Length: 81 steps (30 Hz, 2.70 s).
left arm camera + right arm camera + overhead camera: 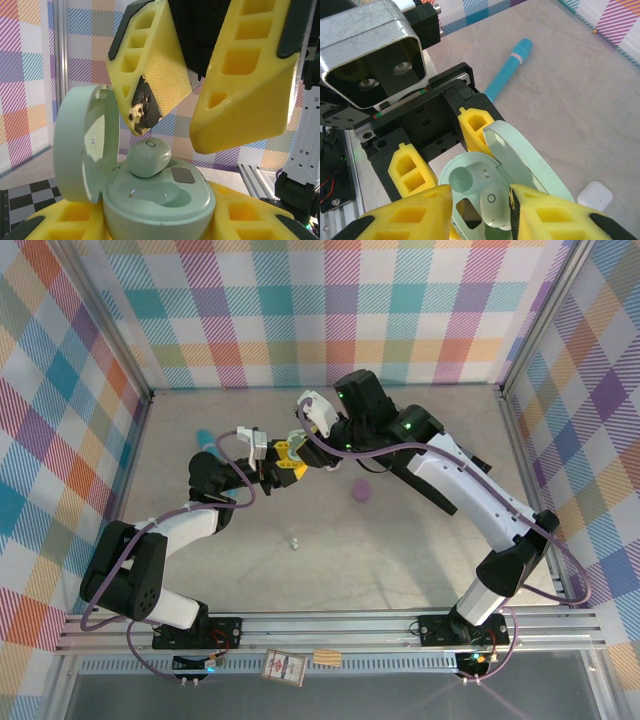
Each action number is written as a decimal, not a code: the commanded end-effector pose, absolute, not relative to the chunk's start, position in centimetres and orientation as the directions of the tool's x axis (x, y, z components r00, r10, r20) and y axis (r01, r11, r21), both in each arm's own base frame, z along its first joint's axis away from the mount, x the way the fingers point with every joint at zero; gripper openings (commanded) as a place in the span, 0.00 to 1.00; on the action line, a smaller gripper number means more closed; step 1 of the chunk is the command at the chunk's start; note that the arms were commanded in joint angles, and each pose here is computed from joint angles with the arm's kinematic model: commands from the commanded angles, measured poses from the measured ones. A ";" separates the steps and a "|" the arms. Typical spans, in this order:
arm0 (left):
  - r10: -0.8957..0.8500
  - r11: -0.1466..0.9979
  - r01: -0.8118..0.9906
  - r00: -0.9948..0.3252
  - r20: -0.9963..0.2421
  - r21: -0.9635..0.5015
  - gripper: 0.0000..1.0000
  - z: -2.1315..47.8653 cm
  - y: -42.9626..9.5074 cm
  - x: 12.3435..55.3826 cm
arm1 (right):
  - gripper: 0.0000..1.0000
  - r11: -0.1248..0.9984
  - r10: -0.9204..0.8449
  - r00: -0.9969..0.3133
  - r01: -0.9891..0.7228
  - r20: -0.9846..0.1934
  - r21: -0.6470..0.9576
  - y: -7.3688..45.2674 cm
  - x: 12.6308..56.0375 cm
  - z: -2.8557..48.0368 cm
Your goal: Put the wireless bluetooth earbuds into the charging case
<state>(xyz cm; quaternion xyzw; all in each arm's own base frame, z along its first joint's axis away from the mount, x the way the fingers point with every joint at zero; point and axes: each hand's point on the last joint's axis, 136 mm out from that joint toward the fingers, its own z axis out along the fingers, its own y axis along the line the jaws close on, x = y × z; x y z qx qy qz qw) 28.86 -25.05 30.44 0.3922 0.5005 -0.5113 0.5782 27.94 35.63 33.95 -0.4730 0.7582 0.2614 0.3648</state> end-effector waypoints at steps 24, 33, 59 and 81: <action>-0.223 0.151 0.988 0.064 -0.973 0.030 0.32 32.7 -24.7 27.6 | 0.21 0.501 -0.547 -0.296 -0.865 -0.783 -0.024 34.9 28.5 33.6; -0.227 0.161 0.986 0.076 -0.971 0.040 0.32 32.9 -24.6 27.6 | 0.20 0.541 -0.480 -0.420 -0.833 -0.770 0.117 34.8 28.0 33.7; -0.223 0.176 0.983 0.082 -0.971 0.043 0.32 32.5 -24.3 27.9 | 0.48 0.577 -0.365 -0.381 -0.809 -0.849 0.114 33.4 28.0 36.2; -0.212 0.436 0.900 0.113 -0.971 0.009 0.32 30.6 -19.0 34.1 | 0.54 0.650 -0.180 -0.798 -0.536 -0.575 0.540 32.4 23.6 17.2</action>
